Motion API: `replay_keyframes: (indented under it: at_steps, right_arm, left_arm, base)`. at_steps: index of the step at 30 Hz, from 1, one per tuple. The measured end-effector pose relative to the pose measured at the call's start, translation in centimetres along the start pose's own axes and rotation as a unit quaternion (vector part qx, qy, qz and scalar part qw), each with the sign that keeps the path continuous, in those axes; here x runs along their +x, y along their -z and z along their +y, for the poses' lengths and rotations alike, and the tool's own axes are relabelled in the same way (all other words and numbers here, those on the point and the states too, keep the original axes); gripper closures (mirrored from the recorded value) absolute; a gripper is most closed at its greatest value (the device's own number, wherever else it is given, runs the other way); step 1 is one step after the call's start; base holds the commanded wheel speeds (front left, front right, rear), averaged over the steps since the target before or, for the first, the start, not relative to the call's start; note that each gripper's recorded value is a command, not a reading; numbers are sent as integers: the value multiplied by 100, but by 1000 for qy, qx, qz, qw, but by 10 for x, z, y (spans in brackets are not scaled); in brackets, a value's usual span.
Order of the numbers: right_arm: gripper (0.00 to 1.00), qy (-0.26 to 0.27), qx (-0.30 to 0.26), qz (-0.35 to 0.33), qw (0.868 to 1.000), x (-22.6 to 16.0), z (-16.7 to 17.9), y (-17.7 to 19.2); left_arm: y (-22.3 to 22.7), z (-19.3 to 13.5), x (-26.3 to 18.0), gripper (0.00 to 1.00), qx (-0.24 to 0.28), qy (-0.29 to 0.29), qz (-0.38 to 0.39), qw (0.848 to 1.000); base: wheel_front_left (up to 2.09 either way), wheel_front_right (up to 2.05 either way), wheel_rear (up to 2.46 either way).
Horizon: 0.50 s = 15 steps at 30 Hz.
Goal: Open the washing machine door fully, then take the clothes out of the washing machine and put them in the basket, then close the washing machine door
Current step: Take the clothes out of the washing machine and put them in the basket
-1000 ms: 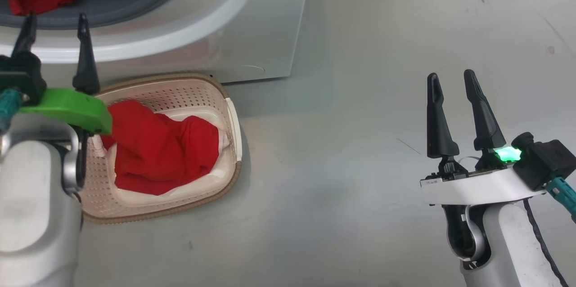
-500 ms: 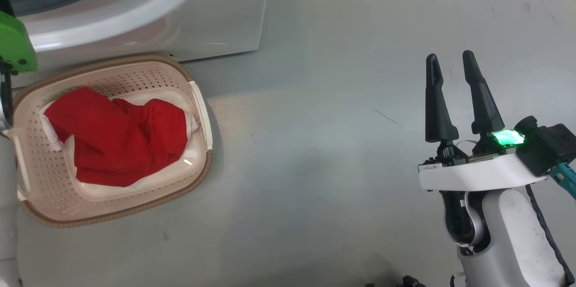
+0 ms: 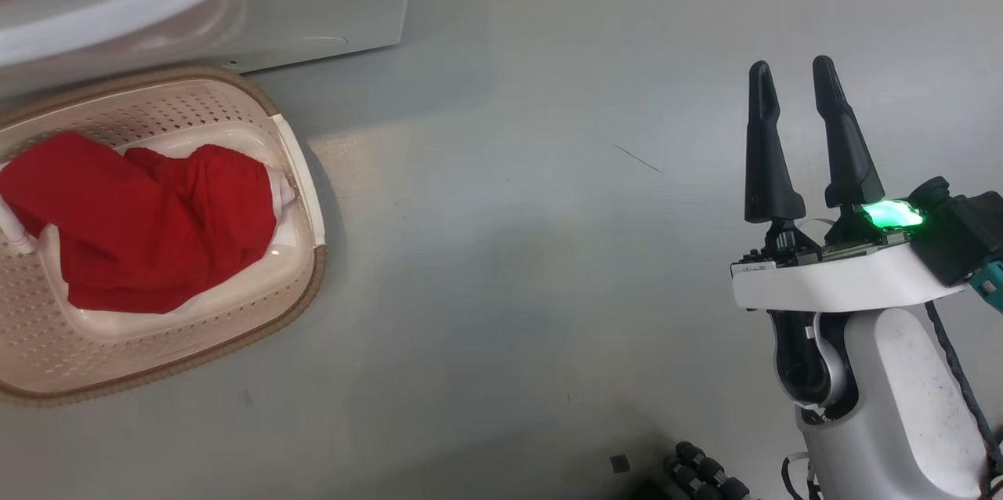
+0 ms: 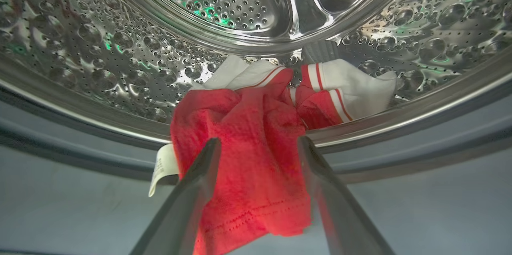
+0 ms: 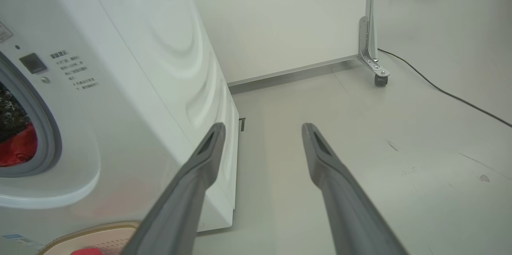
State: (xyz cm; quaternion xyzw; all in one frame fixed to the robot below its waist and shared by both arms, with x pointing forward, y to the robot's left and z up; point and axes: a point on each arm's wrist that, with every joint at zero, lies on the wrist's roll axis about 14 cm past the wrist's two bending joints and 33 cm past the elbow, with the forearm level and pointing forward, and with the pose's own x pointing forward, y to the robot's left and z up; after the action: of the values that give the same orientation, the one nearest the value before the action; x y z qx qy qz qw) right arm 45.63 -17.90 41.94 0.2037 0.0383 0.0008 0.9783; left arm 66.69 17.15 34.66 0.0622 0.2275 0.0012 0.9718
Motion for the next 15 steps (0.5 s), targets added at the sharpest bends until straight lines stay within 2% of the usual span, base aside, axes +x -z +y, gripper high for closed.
replay_keyframes:
  at_steps: [8, 15]
  right_arm:
    - [0, 10, -5, 4, 1000, 4, -9, 4]
    - [0, 16, -9, 9, 1000, 7, -15, 8]
  left_arm:
    - [16, -6, 18, 0, 1, -3, 30, 1000]
    - [22, 4, 31, 0, 13, -18, 45, 999]
  base:
    - [0, 0, 0]
    - [0, 0, 0]
